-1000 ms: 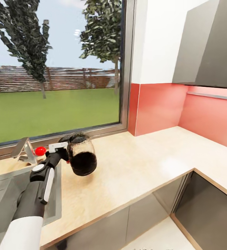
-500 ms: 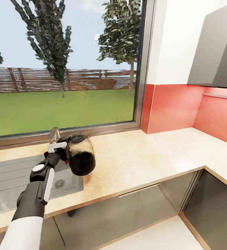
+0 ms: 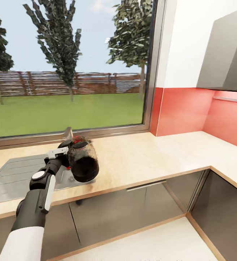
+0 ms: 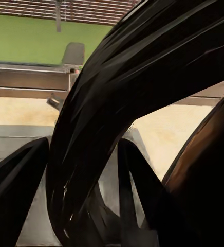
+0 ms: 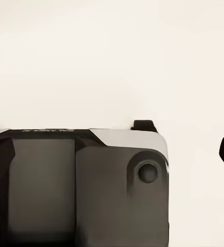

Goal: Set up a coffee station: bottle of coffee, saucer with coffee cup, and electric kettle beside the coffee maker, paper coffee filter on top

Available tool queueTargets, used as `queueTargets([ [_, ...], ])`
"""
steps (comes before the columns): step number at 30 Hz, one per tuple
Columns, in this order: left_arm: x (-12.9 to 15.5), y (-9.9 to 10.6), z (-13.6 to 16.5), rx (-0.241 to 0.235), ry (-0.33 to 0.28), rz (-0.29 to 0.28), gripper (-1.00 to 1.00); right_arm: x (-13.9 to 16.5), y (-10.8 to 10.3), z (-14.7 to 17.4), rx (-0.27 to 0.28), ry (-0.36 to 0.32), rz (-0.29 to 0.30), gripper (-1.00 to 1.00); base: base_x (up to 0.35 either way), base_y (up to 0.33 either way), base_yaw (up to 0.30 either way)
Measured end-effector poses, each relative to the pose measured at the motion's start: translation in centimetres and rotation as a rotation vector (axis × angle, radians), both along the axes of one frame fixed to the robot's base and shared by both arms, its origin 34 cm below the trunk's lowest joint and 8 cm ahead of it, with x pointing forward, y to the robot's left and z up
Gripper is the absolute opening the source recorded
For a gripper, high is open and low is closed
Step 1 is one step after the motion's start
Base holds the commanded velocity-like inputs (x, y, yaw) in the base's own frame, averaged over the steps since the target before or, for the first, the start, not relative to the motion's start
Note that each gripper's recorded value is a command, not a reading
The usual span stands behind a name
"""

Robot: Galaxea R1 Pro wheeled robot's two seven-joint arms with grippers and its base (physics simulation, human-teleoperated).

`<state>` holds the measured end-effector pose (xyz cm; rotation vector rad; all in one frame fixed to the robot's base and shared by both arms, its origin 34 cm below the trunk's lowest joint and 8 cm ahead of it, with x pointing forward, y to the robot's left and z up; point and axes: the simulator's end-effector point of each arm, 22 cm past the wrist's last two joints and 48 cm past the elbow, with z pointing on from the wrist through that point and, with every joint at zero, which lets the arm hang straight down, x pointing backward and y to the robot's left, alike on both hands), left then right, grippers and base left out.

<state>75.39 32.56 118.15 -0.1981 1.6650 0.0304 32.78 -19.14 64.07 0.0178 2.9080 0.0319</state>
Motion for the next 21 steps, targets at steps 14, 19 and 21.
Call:
queueTargets([
  [14, -0.6, 0.9, -0.7, 0.009, 0.012, 0.017, -1.0, -0.1, 0.0, 0.0, 0.0, 0.0, 0.002, 1.0, -0.032, 0.0, 0.27],
  [19, -1.3, 4.6, -0.6, 0.013, 0.01, 0.082, -1.0, -0.1, 0.0, 0.0, 0.0, 0.0, 0.002, 1.0, 0.0, 0.0, 0.273],
  [21, -1.7, 6.5, -0.2, 0.027, 0.007, 0.11, -1.0, 0.0, 0.0, 0.0, 0.0, 0.0, 0.002, 1.0, 0.0, 0.0, 0.273],
])
